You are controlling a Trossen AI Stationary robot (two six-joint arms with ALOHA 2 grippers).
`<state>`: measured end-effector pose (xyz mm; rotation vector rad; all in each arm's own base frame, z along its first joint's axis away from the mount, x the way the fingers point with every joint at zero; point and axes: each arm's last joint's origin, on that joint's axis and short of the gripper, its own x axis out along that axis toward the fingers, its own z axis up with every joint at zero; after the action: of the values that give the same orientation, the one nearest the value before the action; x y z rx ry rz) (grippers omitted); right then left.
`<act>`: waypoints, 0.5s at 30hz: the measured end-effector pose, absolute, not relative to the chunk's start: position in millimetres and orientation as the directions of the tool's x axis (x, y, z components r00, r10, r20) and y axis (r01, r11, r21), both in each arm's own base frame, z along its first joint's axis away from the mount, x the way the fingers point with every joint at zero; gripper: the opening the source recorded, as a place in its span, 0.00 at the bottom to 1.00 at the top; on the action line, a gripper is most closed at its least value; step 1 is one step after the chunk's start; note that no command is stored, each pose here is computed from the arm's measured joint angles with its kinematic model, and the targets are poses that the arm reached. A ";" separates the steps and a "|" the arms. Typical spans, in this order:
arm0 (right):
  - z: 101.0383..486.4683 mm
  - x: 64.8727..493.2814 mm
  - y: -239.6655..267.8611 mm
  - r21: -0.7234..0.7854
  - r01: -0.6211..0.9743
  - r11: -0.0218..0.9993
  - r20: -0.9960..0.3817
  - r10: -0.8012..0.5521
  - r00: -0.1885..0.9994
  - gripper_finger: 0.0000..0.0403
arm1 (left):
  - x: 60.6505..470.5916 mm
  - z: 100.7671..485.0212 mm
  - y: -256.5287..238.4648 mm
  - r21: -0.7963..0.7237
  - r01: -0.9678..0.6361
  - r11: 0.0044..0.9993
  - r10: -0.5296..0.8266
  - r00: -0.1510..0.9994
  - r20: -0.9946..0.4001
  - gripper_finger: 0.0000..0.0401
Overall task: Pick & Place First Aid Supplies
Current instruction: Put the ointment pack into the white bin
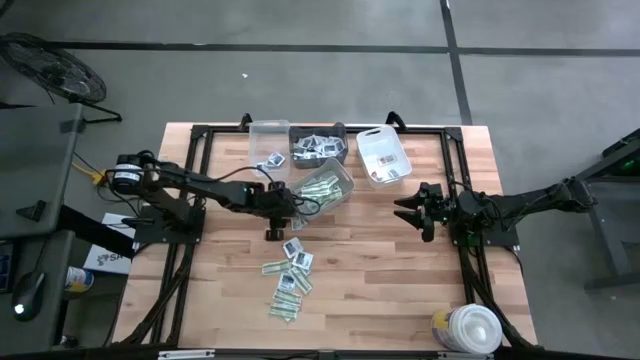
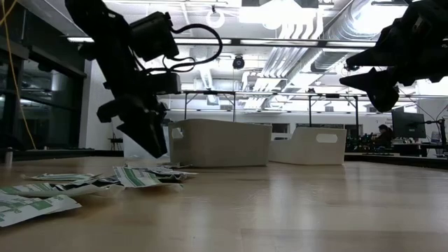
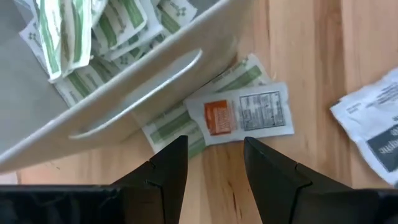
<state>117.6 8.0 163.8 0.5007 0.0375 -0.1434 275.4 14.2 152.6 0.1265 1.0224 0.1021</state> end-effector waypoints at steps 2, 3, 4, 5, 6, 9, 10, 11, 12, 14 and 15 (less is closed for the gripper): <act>163.7 117.6 8.0 0.476 0.146 0.867 -0.071 -0.128 0.989 0.50 | 275.2 152.1 14.5 0.162 -0.033 0.986 0.156 0.512 -0.845 0.38; 163.7 117.6 8.0 0.475 0.146 0.868 -0.071 -0.128 0.989 0.50 | 275.3 152.2 14.5 0.162 -0.033 0.986 0.156 0.514 -0.844 0.38; 163.7 117.6 8.0 0.475 0.146 0.868 -0.071 -0.128 0.989 0.50 | 275.5 152.3 14.5 0.163 -0.034 0.986 0.157 0.516 -0.842 0.38; 163.8 117.6 8.0 0.476 0.146 0.867 -0.071 -0.128 0.989 0.50 | 275.6 152.3 14.6 0.164 -0.034 0.986 0.158 0.516 -0.842 0.38; 163.8 117.6 8.0 0.475 0.146 0.868 -0.071 -0.128 0.989 0.50 | 275.5 152.3 14.6 0.165 -0.035 0.986 0.160 0.516 -0.842 0.38; 163.8 117.6 8.0 0.475 0.146 0.868 -0.071 -0.128 0.989 0.50 | 276.4 152.9 14.7 0.165 -0.040 0.985 0.162 0.524 -0.836 0.38; 163.8 117.6 8.0 0.475 0.146 0.868 -0.071 -0.128 0.989 0.50 | 276.7 153.1 14.7 0.163 -0.045 0.986 0.162 0.528 -0.834 0.38; 163.8 117.6 8.0 0.476 0.146 0.867 -0.071 -0.128 0.989 0.50 | 276.8 153.1 14.8 0.161 -0.049 0.986 0.162 0.529 -0.833 0.38; 163.8 117.6 8.0 0.475 0.146 0.868 -0.071 -0.128 0.989 0.50 | 277.0 152.3 14.8 0.159 -0.052 0.986 0.162 0.526 -0.835 0.38; 163.8 117.6 8.0 0.476 0.146 0.867 -0.071 -0.128 0.989 0.50 | 278.4 148.4 14.9 0.158 -0.051 0.986 0.161 0.519 -0.840 0.38; 163.8 117.6 8.0 0.475 0.146 0.868 -0.071 -0.128 0.989 0.50 | 278.1 146.7 14.8 0.156 -0.048 0.987 0.158 0.510 -0.845 0.38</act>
<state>117.6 8.0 163.8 0.5004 0.0375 -0.1434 278.1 14.8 146.7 0.1171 1.0284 0.1247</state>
